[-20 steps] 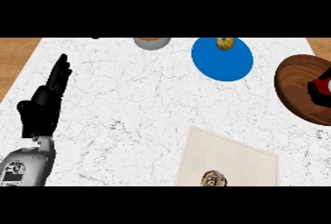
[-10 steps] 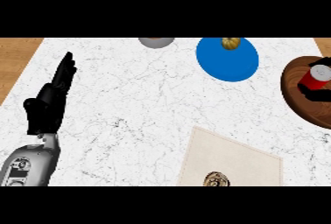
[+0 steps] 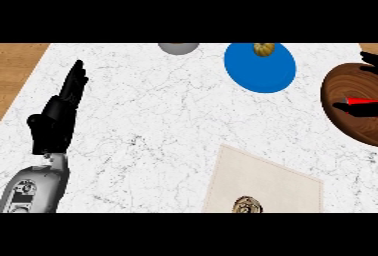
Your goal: Pick the can from the placemat and place it in the bowl
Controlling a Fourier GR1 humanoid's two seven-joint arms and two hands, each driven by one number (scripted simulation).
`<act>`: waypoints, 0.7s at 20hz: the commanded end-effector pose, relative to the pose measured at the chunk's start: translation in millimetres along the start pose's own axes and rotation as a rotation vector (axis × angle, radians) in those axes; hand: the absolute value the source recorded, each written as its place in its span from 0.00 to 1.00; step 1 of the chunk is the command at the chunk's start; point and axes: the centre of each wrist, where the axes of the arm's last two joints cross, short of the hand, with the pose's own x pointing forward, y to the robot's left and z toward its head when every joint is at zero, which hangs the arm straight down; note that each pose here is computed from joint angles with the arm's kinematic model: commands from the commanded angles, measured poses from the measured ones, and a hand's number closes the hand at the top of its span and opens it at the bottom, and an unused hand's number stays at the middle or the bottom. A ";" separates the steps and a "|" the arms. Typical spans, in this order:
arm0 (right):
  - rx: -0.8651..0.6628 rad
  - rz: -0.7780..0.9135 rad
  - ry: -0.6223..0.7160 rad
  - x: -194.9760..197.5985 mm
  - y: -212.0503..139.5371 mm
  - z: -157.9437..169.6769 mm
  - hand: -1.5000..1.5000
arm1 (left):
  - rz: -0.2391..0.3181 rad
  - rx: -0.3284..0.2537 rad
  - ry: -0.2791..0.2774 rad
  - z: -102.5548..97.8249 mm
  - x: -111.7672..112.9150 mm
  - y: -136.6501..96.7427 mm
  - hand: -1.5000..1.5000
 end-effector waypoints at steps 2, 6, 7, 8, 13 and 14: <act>-0.057 -0.093 -0.018 -7.4 -23.6 8.6 0.00 | 0.003 0.005 0.010 -10.7 8.0 9.9 0.50; -0.064 -0.185 0.004 -7.7 -65.4 16.8 0.00 | 0.000 -0.002 0.013 4.0 1.9 3.5 0.50; -0.048 -0.209 0.003 -13.9 -55.0 21.9 0.00 | 0.010 0.005 0.012 -1.0 2.7 -9.7 0.50; -0.045 -0.228 0.012 -12.9 -85.2 29.8 0.00 | 0.008 0.016 0.005 -2.1 -0.7 5.6 0.50; -0.023 -0.314 -0.007 -24.0 -122.4 63.1 0.00 | 0.000 0.014 0.012 4.5 -5.8 8.0 0.50; -0.034 -0.330 -0.011 -28.2 -125.5 71.7 0.00 | 0.006 0.019 0.021 7.3 -7.7 4.2 0.50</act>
